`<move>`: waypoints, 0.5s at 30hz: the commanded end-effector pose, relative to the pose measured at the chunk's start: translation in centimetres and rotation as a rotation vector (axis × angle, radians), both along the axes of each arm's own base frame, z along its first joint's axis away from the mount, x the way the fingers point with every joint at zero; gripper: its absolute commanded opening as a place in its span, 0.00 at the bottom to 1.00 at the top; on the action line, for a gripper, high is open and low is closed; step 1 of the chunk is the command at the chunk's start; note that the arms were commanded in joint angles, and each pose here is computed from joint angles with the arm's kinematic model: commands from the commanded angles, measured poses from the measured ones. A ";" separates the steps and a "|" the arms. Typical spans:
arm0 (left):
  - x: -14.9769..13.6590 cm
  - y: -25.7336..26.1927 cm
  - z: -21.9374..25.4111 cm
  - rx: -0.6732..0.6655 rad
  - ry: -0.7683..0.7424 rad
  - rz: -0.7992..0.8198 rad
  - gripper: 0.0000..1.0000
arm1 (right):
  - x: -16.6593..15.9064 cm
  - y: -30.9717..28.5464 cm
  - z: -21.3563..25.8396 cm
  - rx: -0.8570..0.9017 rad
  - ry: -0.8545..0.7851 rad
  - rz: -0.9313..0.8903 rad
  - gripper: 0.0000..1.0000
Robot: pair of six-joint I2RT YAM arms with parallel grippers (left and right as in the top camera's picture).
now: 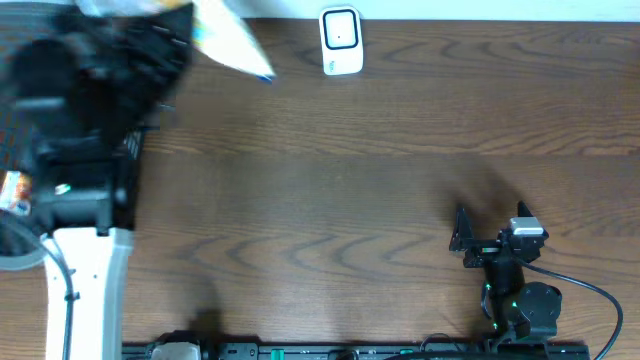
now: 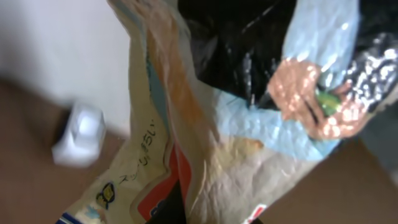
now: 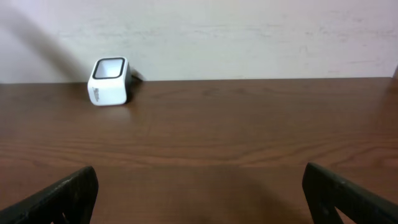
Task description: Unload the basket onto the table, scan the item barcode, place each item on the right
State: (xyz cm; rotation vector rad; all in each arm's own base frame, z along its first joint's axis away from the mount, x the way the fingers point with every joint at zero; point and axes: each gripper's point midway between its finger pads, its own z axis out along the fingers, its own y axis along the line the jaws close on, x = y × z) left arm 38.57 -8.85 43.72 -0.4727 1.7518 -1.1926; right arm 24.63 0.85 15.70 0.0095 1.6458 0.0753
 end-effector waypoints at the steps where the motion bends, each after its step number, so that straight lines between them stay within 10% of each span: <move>1: 0.0 -4.5 -2.6 0.017 0.094 -0.098 0.08 | 0.0 0.3 -0.1 0.014 0.002 0.014 0.99; 15: 4.0 -14.0 -21.0 0.569 0.338 -0.044 0.08 | 0.0 0.3 -0.1 0.014 0.002 0.014 0.99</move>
